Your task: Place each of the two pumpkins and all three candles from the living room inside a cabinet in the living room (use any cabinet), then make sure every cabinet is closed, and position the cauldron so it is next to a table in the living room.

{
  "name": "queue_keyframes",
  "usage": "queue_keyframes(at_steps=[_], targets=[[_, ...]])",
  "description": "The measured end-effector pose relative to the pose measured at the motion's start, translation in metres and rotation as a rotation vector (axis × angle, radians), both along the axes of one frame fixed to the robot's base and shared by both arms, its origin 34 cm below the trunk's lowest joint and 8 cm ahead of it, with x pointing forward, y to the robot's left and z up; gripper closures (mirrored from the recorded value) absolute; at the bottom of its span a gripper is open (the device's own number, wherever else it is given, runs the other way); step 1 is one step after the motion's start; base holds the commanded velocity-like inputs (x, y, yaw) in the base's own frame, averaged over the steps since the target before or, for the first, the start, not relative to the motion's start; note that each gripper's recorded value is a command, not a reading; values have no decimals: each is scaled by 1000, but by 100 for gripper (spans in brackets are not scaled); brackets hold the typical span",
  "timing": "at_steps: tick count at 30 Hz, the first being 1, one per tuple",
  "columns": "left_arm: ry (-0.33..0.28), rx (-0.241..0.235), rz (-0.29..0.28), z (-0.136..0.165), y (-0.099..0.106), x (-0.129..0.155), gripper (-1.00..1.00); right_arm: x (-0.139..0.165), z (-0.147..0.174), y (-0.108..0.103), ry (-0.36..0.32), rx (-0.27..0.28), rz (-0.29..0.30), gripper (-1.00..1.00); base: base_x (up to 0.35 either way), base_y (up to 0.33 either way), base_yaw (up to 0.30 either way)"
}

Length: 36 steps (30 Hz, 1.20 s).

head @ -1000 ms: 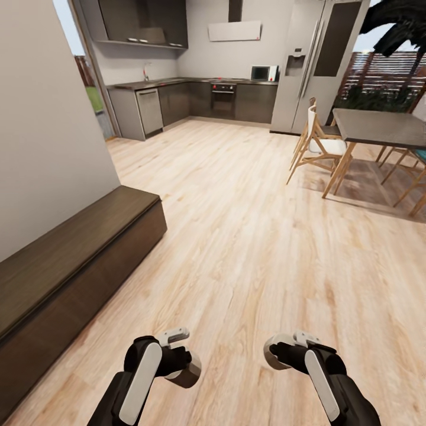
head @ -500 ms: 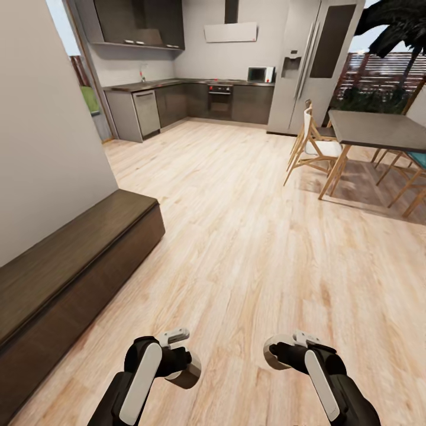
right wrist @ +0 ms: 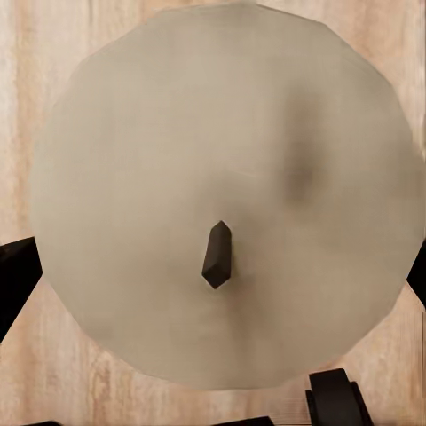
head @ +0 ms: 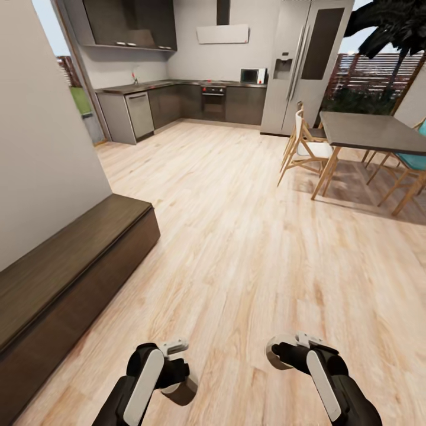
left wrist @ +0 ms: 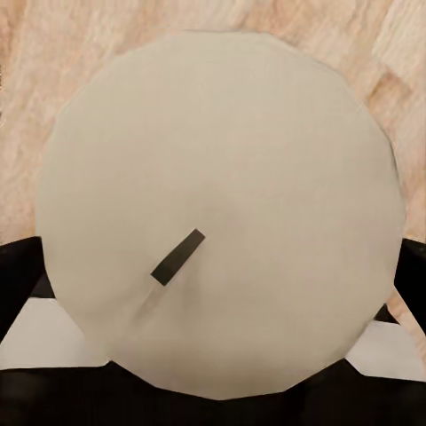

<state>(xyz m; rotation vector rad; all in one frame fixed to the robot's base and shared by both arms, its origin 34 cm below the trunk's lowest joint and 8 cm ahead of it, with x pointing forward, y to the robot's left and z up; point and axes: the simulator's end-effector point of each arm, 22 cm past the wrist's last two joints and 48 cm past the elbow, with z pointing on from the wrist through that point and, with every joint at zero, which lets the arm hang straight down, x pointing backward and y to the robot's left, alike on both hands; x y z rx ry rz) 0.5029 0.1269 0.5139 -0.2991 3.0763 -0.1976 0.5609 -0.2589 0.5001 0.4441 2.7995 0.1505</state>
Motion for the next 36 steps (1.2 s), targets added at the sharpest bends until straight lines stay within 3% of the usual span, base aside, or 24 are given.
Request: queue_keyframes(at_steps=[7, 10, 12, 14, 17, 22, 25, 30, 36], targets=[[77, 62, 24, -26, 10, -21, 100, -1, 12, -14, 10, -40, -9, 100, 0, 0, -155], [72, 105, 52, -35, 24, -20, 100, -4, 17, -29, 21, -47, -49, 100, 0, 0, -15], [77, 142, 59, -39, 42, -24, 100, -20, 14, -40, 46, -57, -73, 100, 0, 0, -4], [101, 163, 75, -47, 52, -36, 100, -52, 7, -67, 94, -109, -71, 100, 0, 0, -1], [103, 196, 114, -57, 61, -50, 100, -74, 7, -82, 122, -120, -78, 100, 0, 0, 0], [127, 235, 112, -61, 69, -70, 100, -82, 7, -86, 118, -128, -95, 100, 0, 0, 0], [116, 263, 86, -56, 75, -69, 100, -100, -5, -87, 146, -132, -112, 100, 0, 0, 0], [97, 271, 87, -47, 75, -65, 100, -109, -5, -83, 163, -124, -127, 100, 0, 0, 0], [74, 276, 103, -37, 77, -59, 100, -114, -1, -61, 174, -96, -128, 100, 0, 0, 0]])
